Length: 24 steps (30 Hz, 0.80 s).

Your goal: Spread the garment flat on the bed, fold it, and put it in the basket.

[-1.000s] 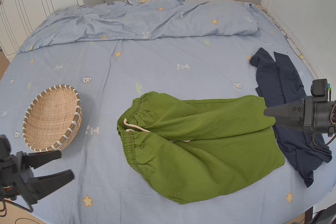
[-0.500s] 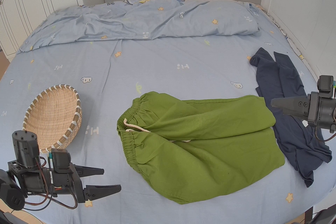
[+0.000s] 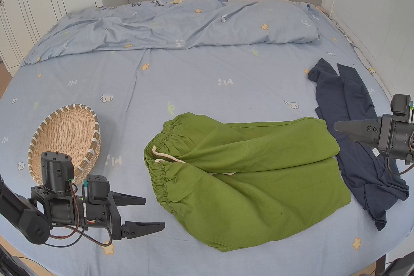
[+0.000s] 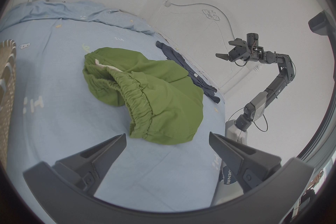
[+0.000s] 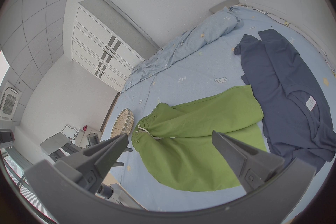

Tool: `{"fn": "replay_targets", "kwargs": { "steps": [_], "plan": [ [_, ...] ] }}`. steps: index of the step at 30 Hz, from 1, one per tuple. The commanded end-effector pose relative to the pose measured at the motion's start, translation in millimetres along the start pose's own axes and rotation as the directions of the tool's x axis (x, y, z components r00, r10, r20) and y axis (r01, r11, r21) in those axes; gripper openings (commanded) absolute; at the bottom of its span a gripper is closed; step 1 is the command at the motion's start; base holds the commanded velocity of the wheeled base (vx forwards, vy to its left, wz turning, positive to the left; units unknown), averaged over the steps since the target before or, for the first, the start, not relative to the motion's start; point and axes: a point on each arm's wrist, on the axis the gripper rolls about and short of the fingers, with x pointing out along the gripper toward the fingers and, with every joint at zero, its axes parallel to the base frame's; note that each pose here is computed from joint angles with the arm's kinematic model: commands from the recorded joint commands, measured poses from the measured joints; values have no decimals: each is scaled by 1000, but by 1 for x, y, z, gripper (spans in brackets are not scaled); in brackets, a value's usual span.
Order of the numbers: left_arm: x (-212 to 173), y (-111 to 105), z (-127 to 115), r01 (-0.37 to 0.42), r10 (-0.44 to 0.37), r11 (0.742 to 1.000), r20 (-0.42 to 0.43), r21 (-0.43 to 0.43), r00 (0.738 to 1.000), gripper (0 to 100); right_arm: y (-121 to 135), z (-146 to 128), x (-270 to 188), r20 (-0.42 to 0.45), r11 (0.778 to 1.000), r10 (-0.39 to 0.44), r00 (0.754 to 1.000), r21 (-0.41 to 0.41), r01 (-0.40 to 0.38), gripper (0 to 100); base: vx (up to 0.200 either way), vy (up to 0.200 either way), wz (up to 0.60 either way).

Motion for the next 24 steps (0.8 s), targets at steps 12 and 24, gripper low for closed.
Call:
{"fn": "replay_targets", "kwargs": {
  "steps": [12,24],
  "plan": [
    [49,49,-5,29,-28,999,-27,14,999,100,-4,0,-7,157,999,33,987,-44,-26,100,0,0,0],
    [59,52,-13,151,-151,988,7,42,988,100,-6,-2,-6,148,999,27,989,-39,-21,100,0,0,0]
  ]
}}
